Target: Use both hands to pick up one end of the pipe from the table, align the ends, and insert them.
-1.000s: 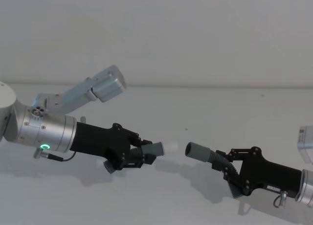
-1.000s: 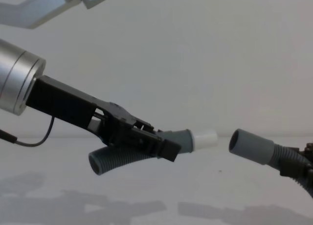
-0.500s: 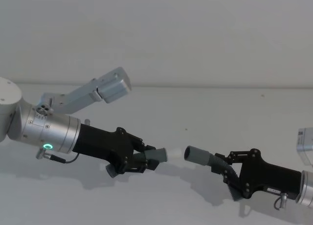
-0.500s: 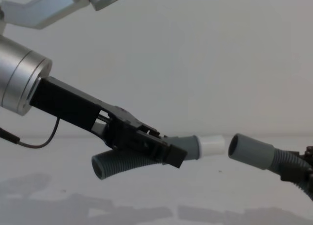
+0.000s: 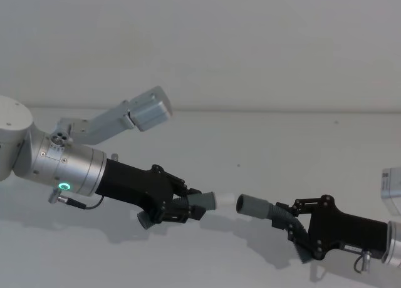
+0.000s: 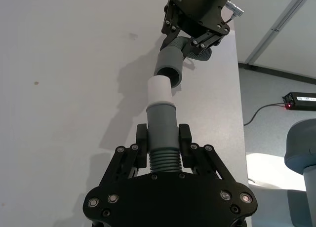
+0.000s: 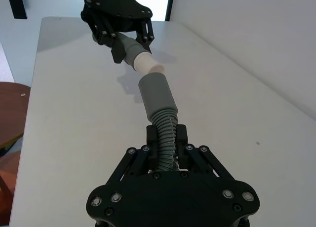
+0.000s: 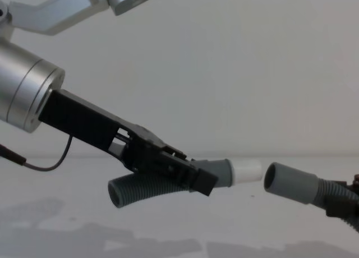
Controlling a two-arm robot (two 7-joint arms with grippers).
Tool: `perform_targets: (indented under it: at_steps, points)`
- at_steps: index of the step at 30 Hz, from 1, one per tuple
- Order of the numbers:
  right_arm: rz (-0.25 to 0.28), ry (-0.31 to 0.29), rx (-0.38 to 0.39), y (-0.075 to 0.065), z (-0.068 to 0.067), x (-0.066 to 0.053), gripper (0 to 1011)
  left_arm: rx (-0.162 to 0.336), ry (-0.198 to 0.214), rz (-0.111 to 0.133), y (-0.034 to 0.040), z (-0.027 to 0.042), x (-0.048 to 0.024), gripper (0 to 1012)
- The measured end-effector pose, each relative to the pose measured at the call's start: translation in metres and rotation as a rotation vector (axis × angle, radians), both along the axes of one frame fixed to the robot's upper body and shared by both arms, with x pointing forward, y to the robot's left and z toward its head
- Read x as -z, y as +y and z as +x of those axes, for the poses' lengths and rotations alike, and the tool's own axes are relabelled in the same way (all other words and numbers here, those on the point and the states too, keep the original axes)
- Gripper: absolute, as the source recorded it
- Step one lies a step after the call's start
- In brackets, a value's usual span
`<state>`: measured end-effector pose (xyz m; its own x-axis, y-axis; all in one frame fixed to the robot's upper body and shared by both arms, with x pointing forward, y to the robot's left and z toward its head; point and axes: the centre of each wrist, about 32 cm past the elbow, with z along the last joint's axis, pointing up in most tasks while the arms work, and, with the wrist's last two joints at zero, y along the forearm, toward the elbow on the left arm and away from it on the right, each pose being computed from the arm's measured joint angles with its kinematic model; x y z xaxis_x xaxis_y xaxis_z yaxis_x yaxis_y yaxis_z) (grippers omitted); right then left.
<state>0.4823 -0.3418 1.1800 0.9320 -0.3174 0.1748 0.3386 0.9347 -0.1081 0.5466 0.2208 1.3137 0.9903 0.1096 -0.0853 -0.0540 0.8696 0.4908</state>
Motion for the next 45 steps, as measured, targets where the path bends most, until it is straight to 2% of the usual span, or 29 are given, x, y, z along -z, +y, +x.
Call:
perform_targets:
  at_steps: [45]
  points:
    - [-0.004, 0.032, -0.008, 0.004, 0.002, 0.0, 191, 0.035, 0.051, 0.004, -0.0043, 0.0136, 0.0019, 357]
